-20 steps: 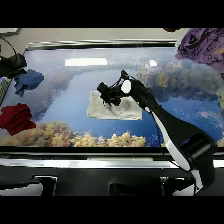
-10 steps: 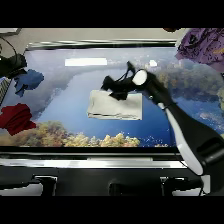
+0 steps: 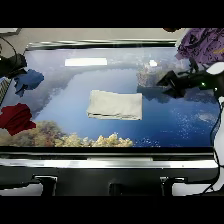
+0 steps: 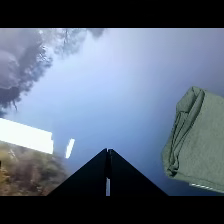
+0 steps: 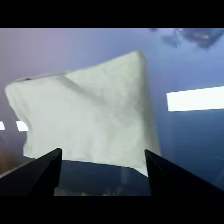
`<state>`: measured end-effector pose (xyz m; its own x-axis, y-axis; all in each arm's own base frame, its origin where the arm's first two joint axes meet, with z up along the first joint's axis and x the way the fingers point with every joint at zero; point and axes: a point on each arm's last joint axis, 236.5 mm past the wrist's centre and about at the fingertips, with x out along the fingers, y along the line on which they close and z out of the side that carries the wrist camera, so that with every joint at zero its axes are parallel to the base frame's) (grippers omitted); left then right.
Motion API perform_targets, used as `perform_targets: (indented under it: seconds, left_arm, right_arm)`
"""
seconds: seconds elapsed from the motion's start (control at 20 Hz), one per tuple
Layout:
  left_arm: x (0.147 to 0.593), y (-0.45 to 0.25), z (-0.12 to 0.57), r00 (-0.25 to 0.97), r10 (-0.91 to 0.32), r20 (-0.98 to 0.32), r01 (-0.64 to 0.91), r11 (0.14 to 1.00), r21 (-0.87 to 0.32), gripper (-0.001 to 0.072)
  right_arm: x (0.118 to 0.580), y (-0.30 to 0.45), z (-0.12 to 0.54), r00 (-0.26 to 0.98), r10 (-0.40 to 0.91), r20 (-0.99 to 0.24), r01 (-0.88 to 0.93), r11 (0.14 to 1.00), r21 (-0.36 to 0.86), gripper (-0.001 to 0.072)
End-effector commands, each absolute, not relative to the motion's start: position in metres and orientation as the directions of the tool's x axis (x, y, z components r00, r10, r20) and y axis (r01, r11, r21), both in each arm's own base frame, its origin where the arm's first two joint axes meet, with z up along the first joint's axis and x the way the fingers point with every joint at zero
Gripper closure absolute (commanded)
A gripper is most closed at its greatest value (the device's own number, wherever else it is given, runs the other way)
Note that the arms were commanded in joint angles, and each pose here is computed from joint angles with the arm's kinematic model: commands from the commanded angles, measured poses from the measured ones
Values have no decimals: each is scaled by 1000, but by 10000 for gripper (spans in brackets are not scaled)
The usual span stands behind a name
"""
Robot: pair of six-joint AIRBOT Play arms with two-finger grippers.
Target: Fold the clothes and pants, and hang the long-sleeved shirts on hangers.
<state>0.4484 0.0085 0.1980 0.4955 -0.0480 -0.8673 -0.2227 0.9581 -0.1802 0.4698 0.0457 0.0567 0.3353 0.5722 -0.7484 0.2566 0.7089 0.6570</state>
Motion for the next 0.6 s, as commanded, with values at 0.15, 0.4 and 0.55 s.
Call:
perform_targets:
  seconds: [0.15,0.4,0.55]
  left_arm:
    - [454,9,201,517,-46,-855,-221,958,-185,689]
    - [454,9,201,518,-46,-854,-221,958,-185,689]
    - [454,9,201,518,-46,-854,-221,958,-185,689]
  right_arm:
    - [438,58,-32,187,745,-640,242,597,765,175]
    - [446,103,-70,154,764,-627,216,593,776,225]
    - [446,124,-87,129,756,-641,202,613,764,225]
